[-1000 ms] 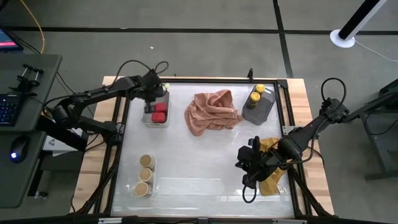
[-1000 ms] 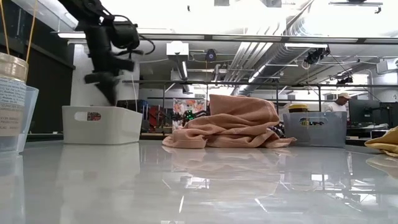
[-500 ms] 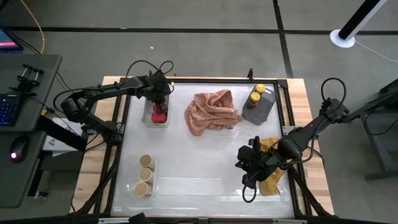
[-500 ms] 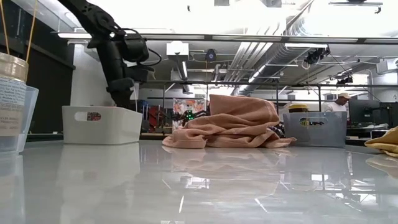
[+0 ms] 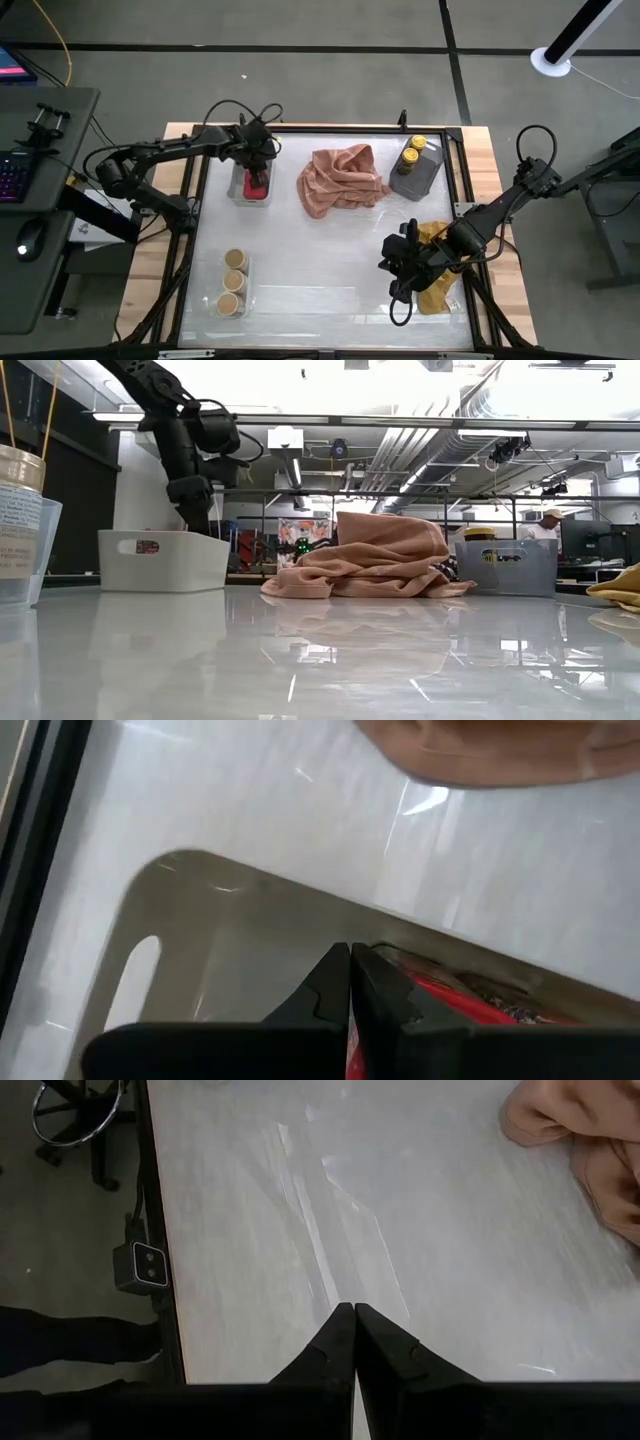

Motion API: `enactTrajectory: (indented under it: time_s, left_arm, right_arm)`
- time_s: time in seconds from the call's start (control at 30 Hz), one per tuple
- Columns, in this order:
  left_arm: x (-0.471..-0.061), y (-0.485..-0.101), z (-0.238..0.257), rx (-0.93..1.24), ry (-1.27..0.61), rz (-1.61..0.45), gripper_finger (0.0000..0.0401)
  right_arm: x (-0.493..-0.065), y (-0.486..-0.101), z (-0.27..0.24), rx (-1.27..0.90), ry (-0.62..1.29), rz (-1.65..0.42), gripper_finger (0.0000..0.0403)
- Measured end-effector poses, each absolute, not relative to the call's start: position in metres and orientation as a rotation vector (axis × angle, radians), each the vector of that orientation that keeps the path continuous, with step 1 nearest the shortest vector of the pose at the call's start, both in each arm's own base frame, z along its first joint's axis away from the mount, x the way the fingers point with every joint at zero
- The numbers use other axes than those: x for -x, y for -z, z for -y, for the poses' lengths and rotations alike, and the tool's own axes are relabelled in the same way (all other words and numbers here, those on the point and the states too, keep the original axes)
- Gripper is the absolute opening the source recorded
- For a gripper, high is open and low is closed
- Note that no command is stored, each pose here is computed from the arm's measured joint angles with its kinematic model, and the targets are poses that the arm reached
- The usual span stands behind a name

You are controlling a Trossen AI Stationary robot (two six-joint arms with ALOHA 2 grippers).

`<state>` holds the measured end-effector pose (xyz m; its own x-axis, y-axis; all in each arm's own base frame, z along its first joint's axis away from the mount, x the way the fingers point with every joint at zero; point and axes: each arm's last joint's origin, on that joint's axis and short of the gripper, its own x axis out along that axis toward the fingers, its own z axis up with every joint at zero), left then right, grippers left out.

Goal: Sort spices by type
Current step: Put the red seasoning can into the gray bin

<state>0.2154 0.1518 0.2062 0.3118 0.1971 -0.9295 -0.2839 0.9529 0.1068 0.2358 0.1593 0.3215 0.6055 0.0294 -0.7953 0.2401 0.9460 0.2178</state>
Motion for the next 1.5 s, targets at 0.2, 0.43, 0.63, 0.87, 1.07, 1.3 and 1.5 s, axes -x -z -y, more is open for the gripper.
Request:
enactTrajectory:
  time_s: [0.2,0.43,0.63,0.87,1.07,1.3,1.5]
  left_arm:
    - [-0.221,-0.232,-0.156,0.016,-0.392,-1.196,0.0000]
    - [-0.204,-0.277,-0.147,-0.046,-0.375,-1.204,0.0000]
    - [-0.171,-0.262,-0.126,-0.022,-0.280,-1.472,0.0000]
    - [-0.168,-0.230,-0.118,-0.027,-0.252,-1.514,0.0000]
    - [-0.172,-0.226,-0.120,-0.050,-0.275,-1.465,0.0000]
    - [-0.175,-0.227,-0.121,-0.070,-0.248,-1.438,0.0000]
    - [-0.177,-0.227,-0.122,-0.076,-0.229,-1.405,0.0000]
  right_arm:
    - [-0.236,-0.322,-0.159,-0.308,0.119,-0.917,0.0000]
    - [-0.234,-0.320,-0.158,-0.288,0.127,-0.932,0.0000]
    - [-0.233,-0.320,-0.157,-0.272,0.135,-0.945,0.0000]
    - [-0.233,-0.320,-0.156,-0.238,0.151,-0.927,0.0000]
    - [-0.233,-0.320,-0.156,-0.245,0.153,-0.927,0.0000]
    - [-0.233,-0.320,-0.156,-0.247,0.152,-0.928,0.0000]
    - [-0.233,-0.320,-0.156,-0.247,0.152,-0.928,0.0000]
